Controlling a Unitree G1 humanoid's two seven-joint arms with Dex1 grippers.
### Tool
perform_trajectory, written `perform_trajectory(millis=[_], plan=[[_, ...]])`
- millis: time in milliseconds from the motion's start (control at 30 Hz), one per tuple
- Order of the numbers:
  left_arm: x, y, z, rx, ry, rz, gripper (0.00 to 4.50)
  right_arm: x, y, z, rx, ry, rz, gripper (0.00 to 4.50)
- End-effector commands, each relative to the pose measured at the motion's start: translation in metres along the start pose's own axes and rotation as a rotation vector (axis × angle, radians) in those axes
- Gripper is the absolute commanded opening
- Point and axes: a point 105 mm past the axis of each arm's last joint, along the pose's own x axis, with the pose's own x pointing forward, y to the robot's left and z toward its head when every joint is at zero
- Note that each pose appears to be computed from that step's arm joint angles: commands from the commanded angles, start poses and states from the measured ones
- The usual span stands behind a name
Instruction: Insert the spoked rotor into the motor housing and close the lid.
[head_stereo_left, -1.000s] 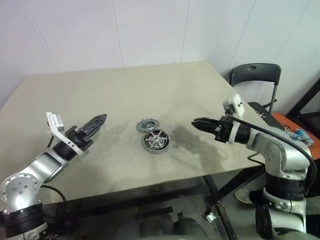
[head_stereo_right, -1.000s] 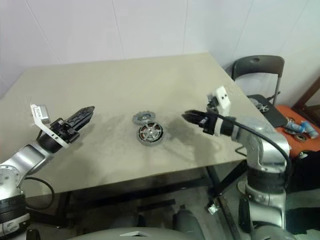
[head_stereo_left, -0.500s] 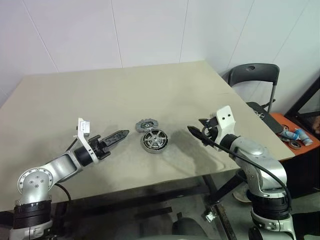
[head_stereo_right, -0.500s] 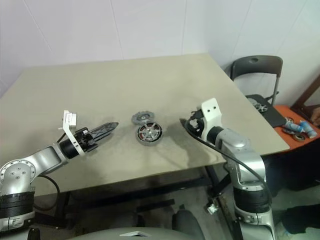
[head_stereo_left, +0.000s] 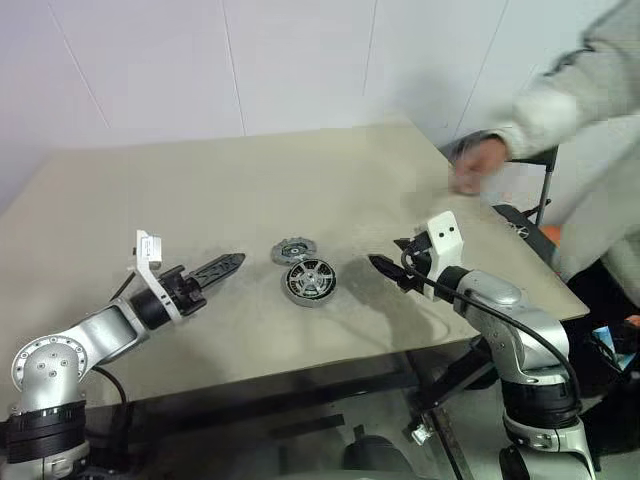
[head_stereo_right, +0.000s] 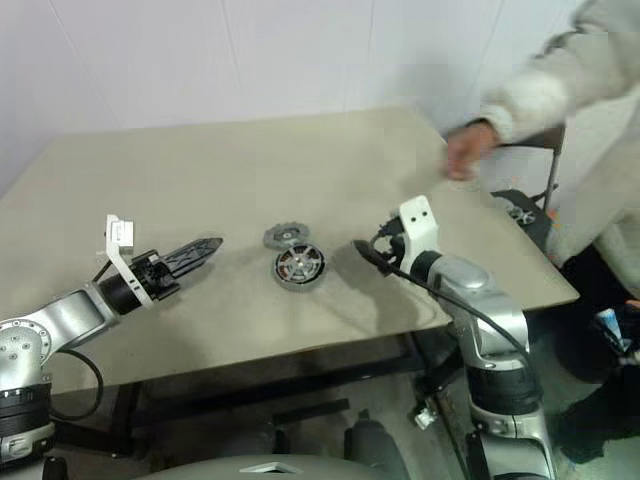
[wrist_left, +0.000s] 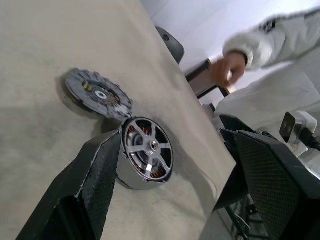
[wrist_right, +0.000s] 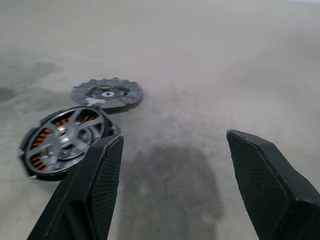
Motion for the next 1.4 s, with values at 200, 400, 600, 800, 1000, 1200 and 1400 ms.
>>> perform_trajectory(millis=[200, 400, 600, 800, 1000, 1200, 1400], plan=[[-0.001, -0.012, 0.016, 0.049, -0.046, -0.030, 3.87, 0.002, 0.011, 0.018, -0.038, -0.068, 0.046, 3.44], [0.002, -0.015, 0.016, 0.052, -0.050, -0.036, 3.87, 0.005, 0.008, 0.021, -0.040, -0.078, 0.036, 3.44], [-0.001, -0.016, 0.017, 0.056, -0.043, -0.019, 3.87, 0.012, 0.012, 0.021, -0.041, -0.083, 0.043, 3.44], [-0.009, -0.016, 0.016, 0.060, -0.027, 0.003, 3.87, 0.016, 0.015, 0.018, -0.032, -0.090, 0.046, 3.44], [-0.004, -0.015, 0.019, 0.064, -0.023, 0.003, 3.87, 0.019, 0.010, 0.021, -0.035, -0.108, 0.025, 3.44], [0.004, -0.016, 0.020, 0.068, -0.014, -0.010, 3.87, 0.019, 0.010, 0.020, -0.050, -0.111, 0.018, 3.44], [0.008, -0.013, 0.019, 0.065, -0.008, -0.005, 3.87, 0.017, 0.007, 0.020, -0.060, -0.110, 0.005, 3.44]])
